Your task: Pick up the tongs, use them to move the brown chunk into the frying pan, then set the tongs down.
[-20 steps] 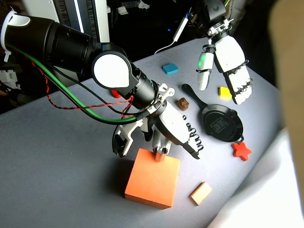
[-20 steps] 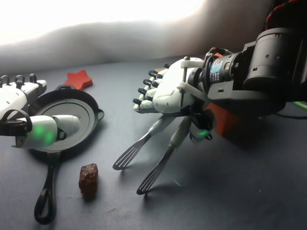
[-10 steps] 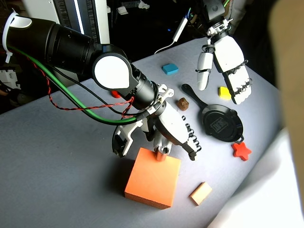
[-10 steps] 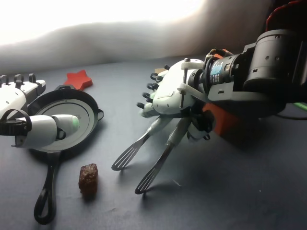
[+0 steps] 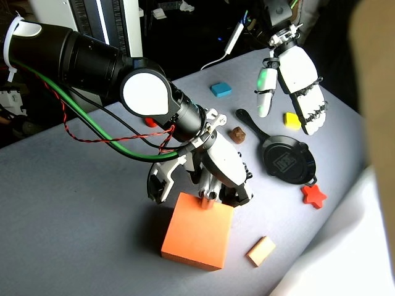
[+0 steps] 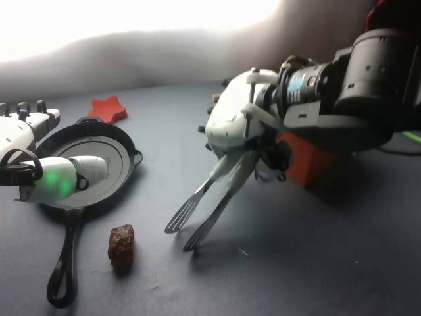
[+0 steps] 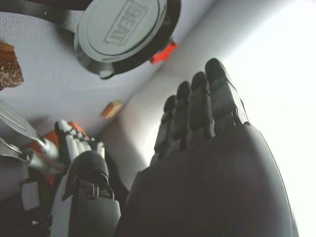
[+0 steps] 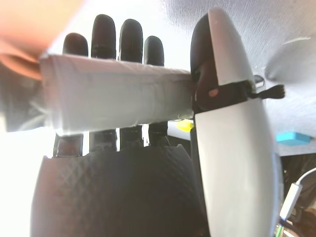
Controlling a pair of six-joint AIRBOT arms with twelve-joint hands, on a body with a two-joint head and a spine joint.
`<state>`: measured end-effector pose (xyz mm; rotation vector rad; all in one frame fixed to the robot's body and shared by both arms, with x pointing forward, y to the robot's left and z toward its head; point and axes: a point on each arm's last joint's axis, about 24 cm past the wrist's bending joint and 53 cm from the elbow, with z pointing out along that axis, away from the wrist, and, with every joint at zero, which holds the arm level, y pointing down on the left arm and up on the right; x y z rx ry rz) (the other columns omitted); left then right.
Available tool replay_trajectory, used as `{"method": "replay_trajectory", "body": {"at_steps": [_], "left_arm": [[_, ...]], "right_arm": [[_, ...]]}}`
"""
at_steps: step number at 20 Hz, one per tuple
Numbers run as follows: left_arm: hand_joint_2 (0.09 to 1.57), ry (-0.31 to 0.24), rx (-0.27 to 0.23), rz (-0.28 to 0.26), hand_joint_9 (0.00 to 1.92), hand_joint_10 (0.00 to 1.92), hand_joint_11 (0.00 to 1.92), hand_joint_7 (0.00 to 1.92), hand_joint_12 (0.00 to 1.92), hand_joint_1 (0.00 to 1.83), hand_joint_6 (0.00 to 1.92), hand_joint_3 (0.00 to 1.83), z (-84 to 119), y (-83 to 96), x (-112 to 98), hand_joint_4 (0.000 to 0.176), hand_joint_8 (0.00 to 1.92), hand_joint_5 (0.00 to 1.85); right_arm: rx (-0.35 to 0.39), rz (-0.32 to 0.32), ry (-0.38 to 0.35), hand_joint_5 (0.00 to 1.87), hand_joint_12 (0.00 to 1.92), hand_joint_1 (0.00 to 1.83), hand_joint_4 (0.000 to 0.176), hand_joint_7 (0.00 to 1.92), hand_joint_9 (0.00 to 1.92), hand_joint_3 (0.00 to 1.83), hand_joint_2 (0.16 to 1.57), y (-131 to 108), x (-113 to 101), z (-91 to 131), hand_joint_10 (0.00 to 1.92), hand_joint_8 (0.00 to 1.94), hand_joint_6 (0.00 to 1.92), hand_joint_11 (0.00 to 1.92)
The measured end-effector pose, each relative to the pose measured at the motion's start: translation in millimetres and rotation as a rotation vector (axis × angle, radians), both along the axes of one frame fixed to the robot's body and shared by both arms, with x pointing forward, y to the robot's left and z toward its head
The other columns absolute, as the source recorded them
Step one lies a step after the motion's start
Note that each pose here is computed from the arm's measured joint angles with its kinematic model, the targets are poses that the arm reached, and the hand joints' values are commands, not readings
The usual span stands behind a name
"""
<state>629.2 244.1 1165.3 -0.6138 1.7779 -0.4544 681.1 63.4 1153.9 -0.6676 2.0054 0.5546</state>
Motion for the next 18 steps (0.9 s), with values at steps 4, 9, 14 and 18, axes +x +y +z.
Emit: {"method": "replay_trajectory", "body": {"at_steps": [4, 9, 14, 18], "left_arm": [[1.2, 0.0, 0.0, 0.001, 0.03, 0.0, 0.0, 0.06, 0.17, 0.0, 0.0, 0.0, 0, 0.2, 0, 0.0, 0.0, 0.01], [1.2, 0.001, -0.002, 0.003, 0.04, 0.0, 0.0, 0.07, 0.22, 0.0, 0.0, 0.0, 0, 0.6, 0, 0.0, 0.0, 0.03], [1.21, 0.009, -0.01, 0.016, 0.05, 0.01, 0.0, 0.08, 0.24, 0.0, 0.0, 0.0, -2, 4.1, 1, 0.0, 0.0, 0.03], [1.21, 0.005, -0.007, 0.029, 0.07, 0.01, 0.0, 0.1, 0.31, 0.0, 0.01, 0.0, 0, 11.7, 3, 0.0, 0.01, 0.05]], "right_arm": [[0.013, 0.005, -0.018, 0.73, 1.47, 1.09, 0.0, 1.06, 0.84, 0.0, 1.25, 0, -1, 14, 0.47, 0.03, 1.35, 0.49], [0.066, -0.02, -0.028, 0.72, 1.46, 1.09, 0.0, 1.04, 0.82, 0.0, 1.25, -6, -3, 46, 0.49, 0.02, 1.36, 0.48], [0.134, -0.094, 0.028, 0.73, 1.45, 1.13, 0.0, 1.01, 0.78, 0.0, 1.18, -20, -24, 62, 0.48, 0.0, 0.42, 0.44], [0.213, -0.207, -0.047, 0.73, 1.46, 1.12, 0.0, 0.99, 0.76, 0.0, 1.18, -31, -27, 89, 0.46, 0.0, 0.39, 0.41]]}}
